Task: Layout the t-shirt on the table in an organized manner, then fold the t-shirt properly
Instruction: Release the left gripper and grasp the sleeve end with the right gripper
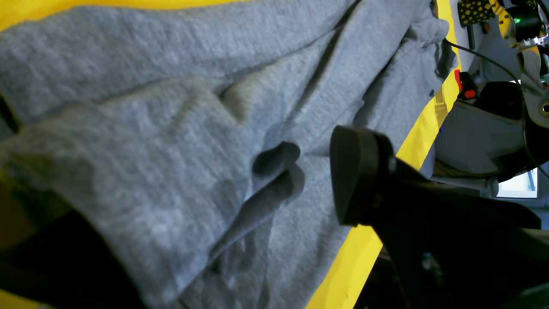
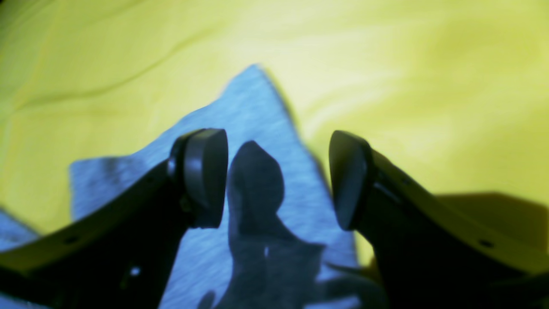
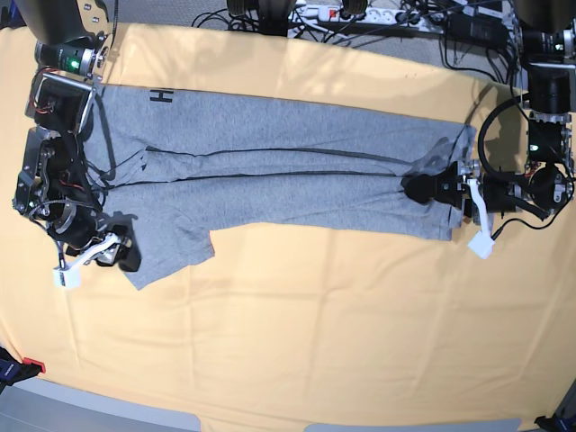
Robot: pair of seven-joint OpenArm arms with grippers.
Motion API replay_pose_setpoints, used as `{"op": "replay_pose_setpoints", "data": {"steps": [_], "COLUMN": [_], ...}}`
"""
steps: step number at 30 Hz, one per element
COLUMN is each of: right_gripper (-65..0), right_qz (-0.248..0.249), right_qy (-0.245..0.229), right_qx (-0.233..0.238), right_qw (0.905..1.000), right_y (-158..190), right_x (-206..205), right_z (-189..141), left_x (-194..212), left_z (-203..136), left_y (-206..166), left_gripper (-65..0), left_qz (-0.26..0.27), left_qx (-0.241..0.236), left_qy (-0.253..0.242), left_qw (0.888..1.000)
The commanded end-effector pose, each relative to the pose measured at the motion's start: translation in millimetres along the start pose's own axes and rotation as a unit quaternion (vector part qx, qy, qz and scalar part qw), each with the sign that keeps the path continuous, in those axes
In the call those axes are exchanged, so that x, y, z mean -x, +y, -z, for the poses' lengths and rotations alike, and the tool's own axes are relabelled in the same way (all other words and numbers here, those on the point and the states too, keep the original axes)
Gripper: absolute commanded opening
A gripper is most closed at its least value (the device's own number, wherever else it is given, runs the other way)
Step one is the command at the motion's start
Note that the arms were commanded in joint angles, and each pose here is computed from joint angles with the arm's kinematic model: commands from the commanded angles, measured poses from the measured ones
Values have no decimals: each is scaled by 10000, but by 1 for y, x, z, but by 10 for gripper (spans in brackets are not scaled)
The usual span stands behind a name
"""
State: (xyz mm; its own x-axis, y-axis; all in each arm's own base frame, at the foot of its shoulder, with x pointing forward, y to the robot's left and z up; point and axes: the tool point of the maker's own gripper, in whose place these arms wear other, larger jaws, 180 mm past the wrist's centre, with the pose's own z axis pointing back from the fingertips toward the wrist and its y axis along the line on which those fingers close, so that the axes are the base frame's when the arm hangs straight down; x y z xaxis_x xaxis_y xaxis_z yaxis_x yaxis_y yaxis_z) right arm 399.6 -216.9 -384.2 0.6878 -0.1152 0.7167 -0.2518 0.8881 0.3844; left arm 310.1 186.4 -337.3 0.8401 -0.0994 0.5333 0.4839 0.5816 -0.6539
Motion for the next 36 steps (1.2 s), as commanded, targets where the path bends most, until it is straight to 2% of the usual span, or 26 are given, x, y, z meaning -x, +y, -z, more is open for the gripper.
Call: {"op": "replay_pose_setpoints", "data": {"steps": [1, 7, 9, 10, 14, 15, 23, 32, 36], "right_gripper": [-258, -260, -289, -338, -613, -650, -650, -650, -650], "right_qz": [-66, -93, -149, -172, -245, -269, -144, -752, -1160], "right_qy": [134, -76, -170, -212, -106, -7, 162, 451, 534], "right_qx": [-13, -121, -130, -135, -149, -150, -702, -1129, -1097], "right_qw": [9999, 9999, 9997, 9995, 9995, 9995, 9973, 9897, 9857], "right_y": [0, 6, 8, 8, 11, 11, 36, 72, 86], "right_x": [-2, -27, -38, -44, -52, -52, -59, -56, -41], "right_z": [-1, -1, -1, -1, -1, -1, -8, -36, -51], "left_x": [-13, -13, -13, -13, -13, -13, -13, -13, -15], "left_z": [-11, -11, -11, -11, -11, -11, -11, -11, -12], "left_y": [1, 1, 1, 1, 1, 1, 1, 1, 1], "left_gripper": [-220, -220, -220, -220, -220, -220, -220, -220, -220], "left_qz": [187, 187, 187, 187, 187, 187, 189, 189, 199], "left_qx": [-122, -123, -122, -120, -123, -122, -120, -122, -124], "left_qy": [-97, -97, -97, -99, -97, -97, -100, -99, -107], "left_qw": [9997, 9997, 9997, 9997, 9997, 9997, 9997, 9997, 9997]}}
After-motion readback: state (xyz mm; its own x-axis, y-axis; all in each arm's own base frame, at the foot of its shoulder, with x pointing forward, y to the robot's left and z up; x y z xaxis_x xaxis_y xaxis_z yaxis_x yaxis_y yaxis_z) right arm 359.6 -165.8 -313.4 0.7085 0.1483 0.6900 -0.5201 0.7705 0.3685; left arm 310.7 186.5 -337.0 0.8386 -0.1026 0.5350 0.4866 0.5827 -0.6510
